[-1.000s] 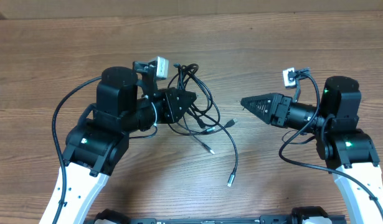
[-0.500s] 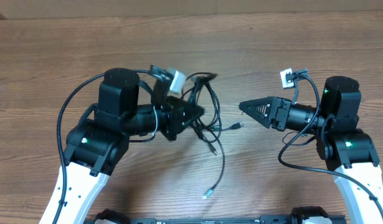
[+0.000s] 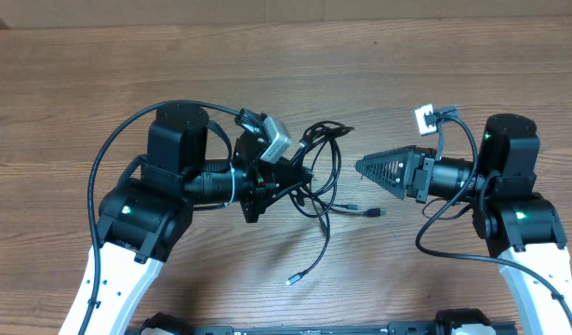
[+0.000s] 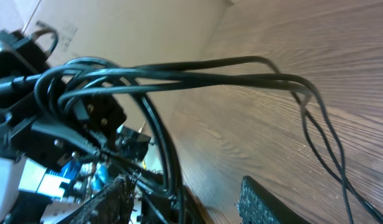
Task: Untangle cables
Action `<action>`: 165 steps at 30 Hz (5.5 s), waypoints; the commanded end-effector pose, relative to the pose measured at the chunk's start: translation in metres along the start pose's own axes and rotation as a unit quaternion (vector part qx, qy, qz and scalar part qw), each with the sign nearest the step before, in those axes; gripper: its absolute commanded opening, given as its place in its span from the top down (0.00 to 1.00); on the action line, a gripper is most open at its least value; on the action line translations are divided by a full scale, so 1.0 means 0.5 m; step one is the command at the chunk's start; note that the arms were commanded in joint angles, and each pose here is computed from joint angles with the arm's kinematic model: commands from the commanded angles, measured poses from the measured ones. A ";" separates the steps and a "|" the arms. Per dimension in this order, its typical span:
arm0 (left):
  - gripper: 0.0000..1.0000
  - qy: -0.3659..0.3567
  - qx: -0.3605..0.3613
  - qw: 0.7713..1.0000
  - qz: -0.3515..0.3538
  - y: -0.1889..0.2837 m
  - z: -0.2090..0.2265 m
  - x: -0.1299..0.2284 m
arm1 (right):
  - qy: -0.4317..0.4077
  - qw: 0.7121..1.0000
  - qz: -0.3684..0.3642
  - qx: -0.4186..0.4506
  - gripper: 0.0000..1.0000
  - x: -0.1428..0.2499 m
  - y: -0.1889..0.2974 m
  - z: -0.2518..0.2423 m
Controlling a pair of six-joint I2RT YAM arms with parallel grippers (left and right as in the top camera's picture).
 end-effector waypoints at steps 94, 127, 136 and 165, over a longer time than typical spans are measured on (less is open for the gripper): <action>0.96 -0.111 0.203 0.972 -0.045 -0.062 -0.162 -0.073 | 0.021 0.999 0.003 0.034 0.62 0.001 0.005 -0.006; 0.96 -0.032 -0.007 0.996 -0.082 -0.026 -0.006 -0.083 | -0.090 0.981 0.060 0.162 0.14 0.069 0.019 -0.054; 0.96 -0.060 -0.035 0.997 -0.020 -0.031 0.015 -0.032 | -0.024 0.997 0.023 0.064 0.15 0.025 0.006 -0.019; 0.96 0.085 0.165 0.980 0.071 -0.018 -0.063 0.020 | 0.455 0.890 -0.024 -0.030 0.12 -0.020 0.005 0.026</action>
Point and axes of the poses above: each gripper's point midway between its finger pads, its own y axis back along the fingers, its own z axis along the line the jaws close on, x = y × z, the point moved 7 cm from there along y, back along the fingers, and after that the axes turned 15 degrees about y, right-handed, at the moved point
